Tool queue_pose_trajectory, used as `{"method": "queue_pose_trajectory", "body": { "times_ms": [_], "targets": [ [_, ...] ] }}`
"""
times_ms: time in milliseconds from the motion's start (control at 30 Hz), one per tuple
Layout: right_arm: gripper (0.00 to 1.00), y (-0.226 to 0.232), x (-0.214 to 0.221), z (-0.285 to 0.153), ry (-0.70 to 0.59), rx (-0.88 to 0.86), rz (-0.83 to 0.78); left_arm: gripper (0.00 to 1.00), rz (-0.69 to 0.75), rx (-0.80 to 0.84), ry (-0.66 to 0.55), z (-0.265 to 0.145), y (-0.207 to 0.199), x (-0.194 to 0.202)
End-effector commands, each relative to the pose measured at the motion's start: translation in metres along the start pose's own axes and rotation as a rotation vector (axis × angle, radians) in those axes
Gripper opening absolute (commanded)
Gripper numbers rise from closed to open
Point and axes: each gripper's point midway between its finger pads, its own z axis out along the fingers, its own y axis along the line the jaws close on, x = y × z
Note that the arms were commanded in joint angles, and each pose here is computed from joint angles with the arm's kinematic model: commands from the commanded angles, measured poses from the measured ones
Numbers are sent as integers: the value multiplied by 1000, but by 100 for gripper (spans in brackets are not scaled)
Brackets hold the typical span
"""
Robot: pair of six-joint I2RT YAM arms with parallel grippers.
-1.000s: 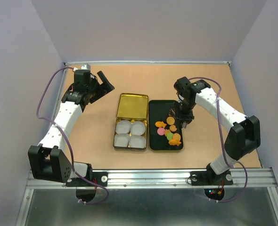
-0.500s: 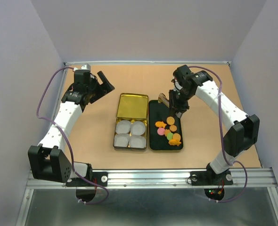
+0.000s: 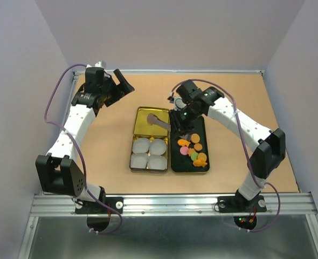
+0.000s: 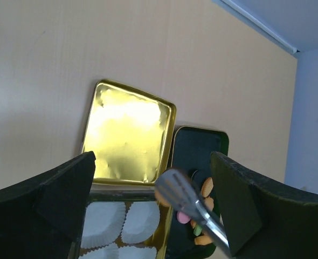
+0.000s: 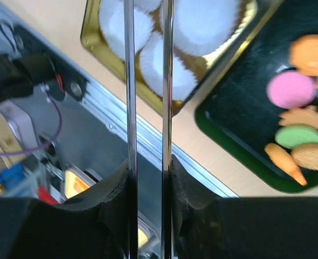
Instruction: Pack the cookies
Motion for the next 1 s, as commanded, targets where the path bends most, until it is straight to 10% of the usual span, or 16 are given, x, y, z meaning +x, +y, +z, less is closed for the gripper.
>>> {"method": "queue_pose_trajectory", "body": {
  "times_ms": [0,567,967],
  "targets": [
    [19,31,14,23,37,-45,-156,98,19,70,-25,-1,-27,-20],
    [21,33,41,72,170,-83,-231,98,40,89,-18,5,-41,-25],
    [41,29,43,74,169,-46,-228,98,47,77,-22,0,-35,-20]
  ]
}}
